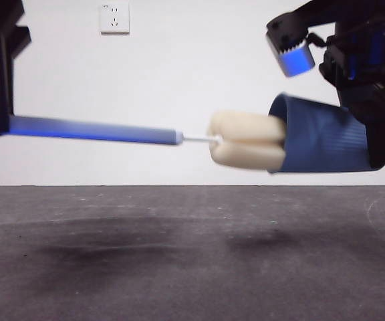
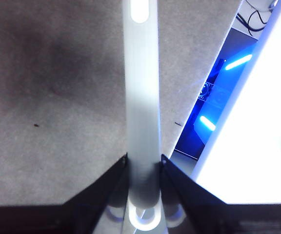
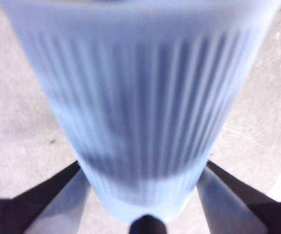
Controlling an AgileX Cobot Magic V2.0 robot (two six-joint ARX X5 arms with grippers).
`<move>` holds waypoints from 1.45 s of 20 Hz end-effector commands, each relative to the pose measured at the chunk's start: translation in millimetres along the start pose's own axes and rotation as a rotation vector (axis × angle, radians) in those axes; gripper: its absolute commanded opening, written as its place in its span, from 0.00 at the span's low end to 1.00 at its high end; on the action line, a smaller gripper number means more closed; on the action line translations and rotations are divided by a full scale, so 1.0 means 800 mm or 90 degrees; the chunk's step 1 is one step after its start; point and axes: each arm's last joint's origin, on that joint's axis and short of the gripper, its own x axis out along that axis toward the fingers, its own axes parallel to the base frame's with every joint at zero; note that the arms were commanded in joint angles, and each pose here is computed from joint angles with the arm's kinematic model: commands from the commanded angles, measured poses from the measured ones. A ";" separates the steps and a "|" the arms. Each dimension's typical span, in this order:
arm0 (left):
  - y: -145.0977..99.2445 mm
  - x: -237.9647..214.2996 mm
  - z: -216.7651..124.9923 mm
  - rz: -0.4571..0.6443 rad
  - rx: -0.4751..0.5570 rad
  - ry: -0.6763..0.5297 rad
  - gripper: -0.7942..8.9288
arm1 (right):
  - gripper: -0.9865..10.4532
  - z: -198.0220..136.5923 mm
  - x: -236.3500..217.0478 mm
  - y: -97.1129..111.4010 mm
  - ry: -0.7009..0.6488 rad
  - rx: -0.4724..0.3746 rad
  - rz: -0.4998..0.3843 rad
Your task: Pick up the cup brush,pick up the cup,insert the brush into the cup,clean the cup,put the cup brush back,put the cup back to the fixed position on the table
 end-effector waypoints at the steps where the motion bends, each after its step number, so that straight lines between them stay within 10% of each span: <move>1: 0.001 0.006 0.007 -0.003 0.011 -0.019 0.07 | 0.08 0.011 0.002 0.006 -0.008 -0.032 0.005; 9: 0.001 0.007 0.006 0.004 0.010 -0.005 0.07 | 0.08 0.031 0.007 0.019 0.011 -0.113 0.003; 29: -0.004 0.007 0.020 -0.015 0.025 -0.077 0.07 | 0.08 0.059 -0.011 0.033 -0.080 -0.124 -0.011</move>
